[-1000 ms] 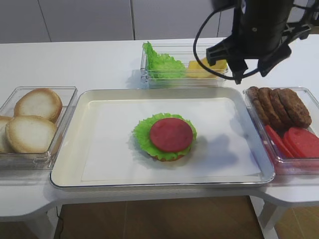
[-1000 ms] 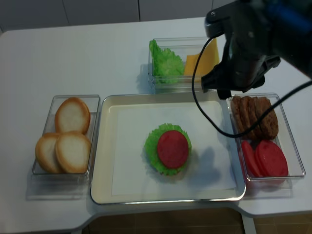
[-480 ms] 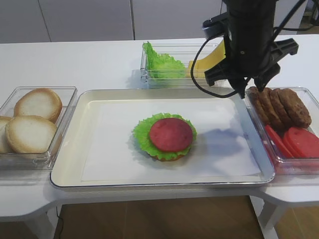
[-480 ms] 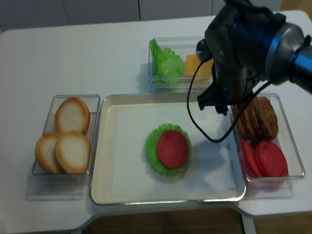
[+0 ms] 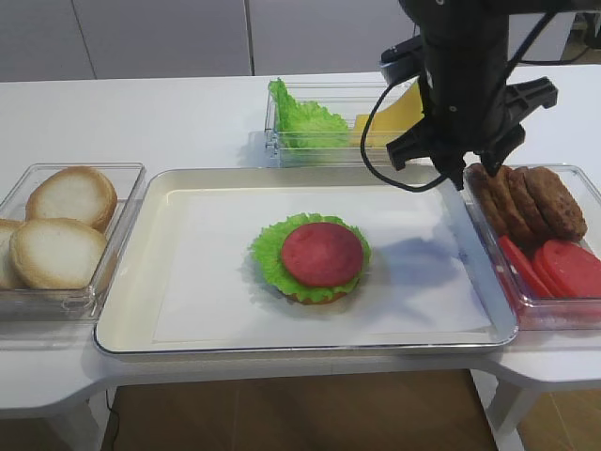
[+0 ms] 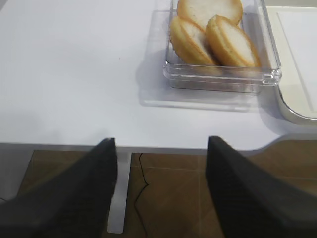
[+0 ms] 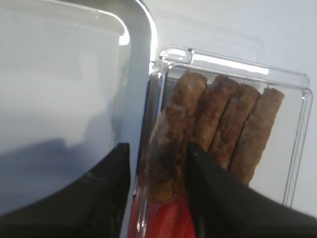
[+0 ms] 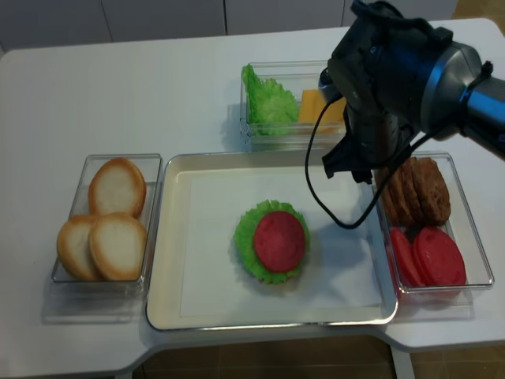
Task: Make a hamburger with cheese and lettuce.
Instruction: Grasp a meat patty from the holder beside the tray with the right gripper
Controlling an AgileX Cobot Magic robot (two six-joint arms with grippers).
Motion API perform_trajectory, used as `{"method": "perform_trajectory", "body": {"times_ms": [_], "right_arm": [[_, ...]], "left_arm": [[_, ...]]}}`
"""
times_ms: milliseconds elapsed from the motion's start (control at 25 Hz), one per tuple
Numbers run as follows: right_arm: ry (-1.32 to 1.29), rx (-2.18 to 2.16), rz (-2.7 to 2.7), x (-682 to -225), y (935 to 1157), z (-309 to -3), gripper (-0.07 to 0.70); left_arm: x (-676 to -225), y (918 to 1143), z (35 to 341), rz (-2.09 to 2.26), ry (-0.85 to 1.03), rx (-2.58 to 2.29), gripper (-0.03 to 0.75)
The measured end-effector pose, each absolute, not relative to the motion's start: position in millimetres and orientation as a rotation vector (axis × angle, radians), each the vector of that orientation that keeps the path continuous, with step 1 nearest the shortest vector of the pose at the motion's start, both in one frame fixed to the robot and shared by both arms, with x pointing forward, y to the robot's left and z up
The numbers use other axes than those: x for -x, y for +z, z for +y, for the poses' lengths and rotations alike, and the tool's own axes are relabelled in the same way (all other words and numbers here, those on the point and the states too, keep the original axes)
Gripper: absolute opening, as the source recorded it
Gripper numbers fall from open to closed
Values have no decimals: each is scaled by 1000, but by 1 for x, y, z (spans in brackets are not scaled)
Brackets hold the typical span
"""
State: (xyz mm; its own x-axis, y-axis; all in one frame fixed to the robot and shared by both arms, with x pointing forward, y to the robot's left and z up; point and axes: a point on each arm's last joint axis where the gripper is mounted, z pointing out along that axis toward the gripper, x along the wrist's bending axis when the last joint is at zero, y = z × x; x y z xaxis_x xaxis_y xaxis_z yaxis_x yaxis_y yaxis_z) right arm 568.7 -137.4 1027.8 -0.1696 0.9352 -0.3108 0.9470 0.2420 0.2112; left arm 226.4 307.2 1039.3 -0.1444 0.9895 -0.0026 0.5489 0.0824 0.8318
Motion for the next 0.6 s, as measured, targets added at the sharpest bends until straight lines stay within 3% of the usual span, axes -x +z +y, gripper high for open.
{"method": "perform_trajectory", "body": {"times_ms": [320,600], "right_arm": [[-57,-1722,2134,-571,1025,-138,363],[-38,-1728,2109,-572,1025,-138,349]], "left_arm": [[-226,1039,307,1763,941,-1522,427],[-226,1039,307,1763,941,-1522,427]]}}
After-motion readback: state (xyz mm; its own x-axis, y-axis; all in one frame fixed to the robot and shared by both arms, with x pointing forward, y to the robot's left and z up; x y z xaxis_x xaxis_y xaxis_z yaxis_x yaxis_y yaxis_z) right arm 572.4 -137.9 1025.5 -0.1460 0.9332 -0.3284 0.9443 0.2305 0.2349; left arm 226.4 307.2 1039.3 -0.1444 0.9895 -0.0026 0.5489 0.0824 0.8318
